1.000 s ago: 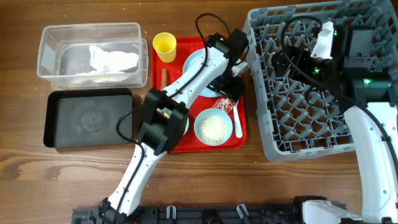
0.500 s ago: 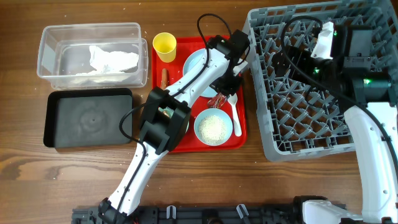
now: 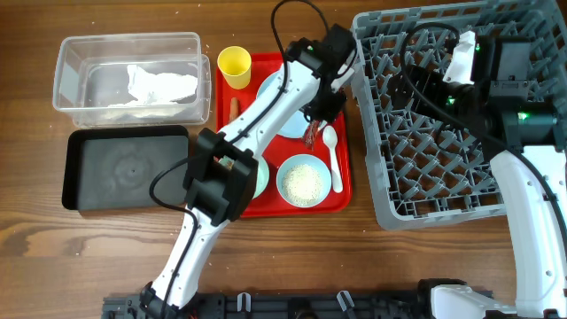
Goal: Sort waste into correct bins and load items into the dishwasher rack
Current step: 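Carry the red wrapper with left gripper into the clear bin, release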
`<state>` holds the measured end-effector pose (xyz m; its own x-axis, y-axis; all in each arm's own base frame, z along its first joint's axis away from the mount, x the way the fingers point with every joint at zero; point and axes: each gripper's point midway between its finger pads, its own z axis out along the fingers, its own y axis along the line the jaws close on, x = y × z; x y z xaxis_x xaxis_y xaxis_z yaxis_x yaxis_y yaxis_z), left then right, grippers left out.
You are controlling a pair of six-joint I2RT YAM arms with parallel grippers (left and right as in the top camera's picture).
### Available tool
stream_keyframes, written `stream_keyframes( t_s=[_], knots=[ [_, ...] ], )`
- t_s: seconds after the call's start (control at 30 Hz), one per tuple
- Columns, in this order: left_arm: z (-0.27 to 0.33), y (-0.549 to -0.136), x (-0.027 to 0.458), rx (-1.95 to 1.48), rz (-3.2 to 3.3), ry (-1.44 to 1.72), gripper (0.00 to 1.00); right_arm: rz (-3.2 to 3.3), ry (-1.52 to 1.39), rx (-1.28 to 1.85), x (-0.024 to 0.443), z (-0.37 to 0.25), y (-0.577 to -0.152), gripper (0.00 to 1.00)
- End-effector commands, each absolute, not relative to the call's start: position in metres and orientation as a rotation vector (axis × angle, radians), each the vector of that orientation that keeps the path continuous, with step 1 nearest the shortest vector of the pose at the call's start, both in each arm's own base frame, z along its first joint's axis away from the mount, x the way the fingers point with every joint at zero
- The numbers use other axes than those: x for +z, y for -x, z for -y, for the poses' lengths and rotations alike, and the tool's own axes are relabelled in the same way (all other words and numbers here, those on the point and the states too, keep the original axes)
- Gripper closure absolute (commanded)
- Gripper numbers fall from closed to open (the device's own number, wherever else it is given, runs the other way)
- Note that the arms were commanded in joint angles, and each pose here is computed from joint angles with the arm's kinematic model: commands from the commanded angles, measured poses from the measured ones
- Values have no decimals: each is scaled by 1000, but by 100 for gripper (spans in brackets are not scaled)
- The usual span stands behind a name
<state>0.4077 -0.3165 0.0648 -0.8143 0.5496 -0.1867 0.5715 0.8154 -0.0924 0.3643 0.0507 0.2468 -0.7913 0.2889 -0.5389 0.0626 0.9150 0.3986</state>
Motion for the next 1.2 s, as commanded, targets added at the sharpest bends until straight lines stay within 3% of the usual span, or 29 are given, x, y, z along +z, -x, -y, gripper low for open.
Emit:
stream_keyframes(
  t_s=[0.0, 0.13, 0.23, 0.3, 0.33, 0.37, 0.4, 0.43, 0.47, 0.53, 0.63, 0.73, 0.9, 1.0, 1.17],
  knots=[
    [251, -463, 137, -241, -2775, -456, 96, -2436, -250, 465, 253, -49, -368, 0],
    [123, -540, 194, -284, -2589, 159, 96, -2436, -254, 467, 253, -49, -368, 0],
    [6, -577, 185, -273, -2461, 602, 96, -2436, -265, 471, 253, -49, -368, 0],
    [-29, -581, 172, -259, -2438, 717, 96, -2433, -287, 479, 253, -49, -368, 0],
    [-54, -579, 157, -239, -2445, 784, 85, -2431, -286, 479, 254, -49, -369, 0],
    [-65, -577, 147, -227, -2459, 817, 56, -2431, -286, 479, 254, -49, -368, 0],
    [-73, -574, 140, -218, -2472, 841, 42, -2431, -286, 479, 254, -49, -368, 0],
    [-79, -571, 137, -211, -2481, 860, 20, -2431, -285, 479, 254, -49, -369, 0],
    [-82, -570, 137, -208, -2482, 862, 4, -2431, -286, 479, 254, -49, -369, 0],
    [-82, -571, 141, -208, -2473, 854, 0, -2428, -283, 478, 254, -49, -369, 0],
    [-59, -570, 181, -317, -2462, 654, 1, -2421, -280, 478, 255, -49, -370, 0],
    [22, -533, 221, -372, -2563, 264, 1, -2398, -274, 480, 259, -49, -375, 0],
    [153, -476, 186, -414, -2791, -164, 1, -2400, -272, 479, 259, -49, -374, 0],
    [228, -440, 141, -371, -2887, -368, 1, -2411, -274, 478, 257, -49, -372, 0],
    [258, -423, 103, -177, -2906, -526, 0, -2439, -275, 468, 252, -48, -367, 0]
  ],
)
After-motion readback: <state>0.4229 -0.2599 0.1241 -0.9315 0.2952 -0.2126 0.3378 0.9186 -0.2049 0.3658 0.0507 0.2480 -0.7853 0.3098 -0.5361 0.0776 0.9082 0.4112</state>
